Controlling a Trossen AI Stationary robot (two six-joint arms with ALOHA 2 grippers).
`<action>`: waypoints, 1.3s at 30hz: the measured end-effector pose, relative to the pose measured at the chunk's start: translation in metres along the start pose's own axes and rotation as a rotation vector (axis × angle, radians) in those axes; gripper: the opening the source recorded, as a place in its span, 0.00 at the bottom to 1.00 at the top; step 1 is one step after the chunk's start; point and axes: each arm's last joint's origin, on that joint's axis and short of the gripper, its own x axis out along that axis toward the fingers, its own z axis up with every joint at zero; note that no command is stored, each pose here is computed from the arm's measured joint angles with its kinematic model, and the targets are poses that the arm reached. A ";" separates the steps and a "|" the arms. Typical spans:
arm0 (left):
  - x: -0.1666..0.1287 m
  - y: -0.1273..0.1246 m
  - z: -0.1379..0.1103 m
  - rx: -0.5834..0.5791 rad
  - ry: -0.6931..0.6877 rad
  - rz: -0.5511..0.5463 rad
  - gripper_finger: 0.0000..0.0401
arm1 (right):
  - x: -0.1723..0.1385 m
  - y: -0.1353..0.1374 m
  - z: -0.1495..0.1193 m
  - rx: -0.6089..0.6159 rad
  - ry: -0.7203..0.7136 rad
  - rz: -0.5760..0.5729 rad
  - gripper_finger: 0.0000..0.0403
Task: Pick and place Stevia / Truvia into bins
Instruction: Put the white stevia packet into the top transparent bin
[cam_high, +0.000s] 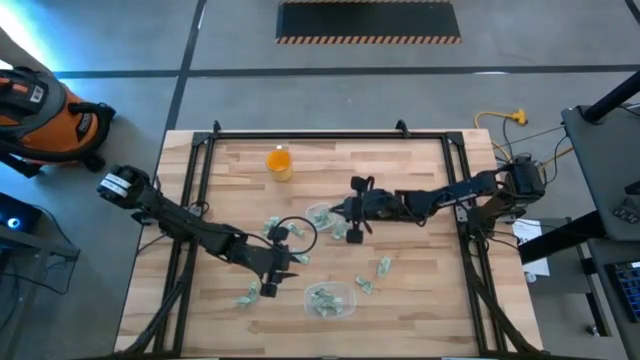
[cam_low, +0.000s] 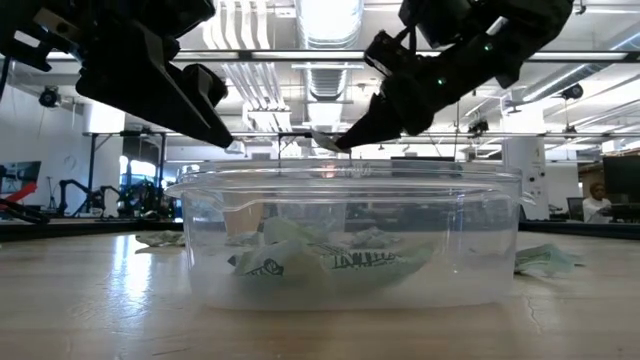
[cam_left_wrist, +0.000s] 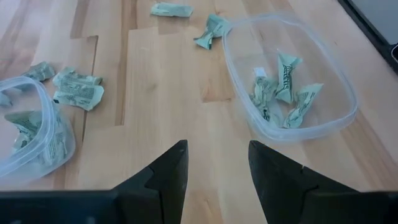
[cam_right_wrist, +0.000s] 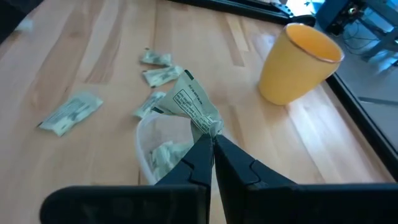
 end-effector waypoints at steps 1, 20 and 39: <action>0.000 0.000 -0.001 0.002 0.010 0.002 0.38 | 0.000 -0.001 0.001 0.003 -0.003 -0.003 0.02; -0.001 0.006 -0.016 -0.034 0.141 0.124 0.38 | 0.009 -0.017 0.000 0.021 -0.039 -0.014 0.02; -0.007 0.009 -0.022 -0.085 0.212 0.160 0.38 | 0.060 -0.007 -0.008 0.036 0.158 0.073 0.02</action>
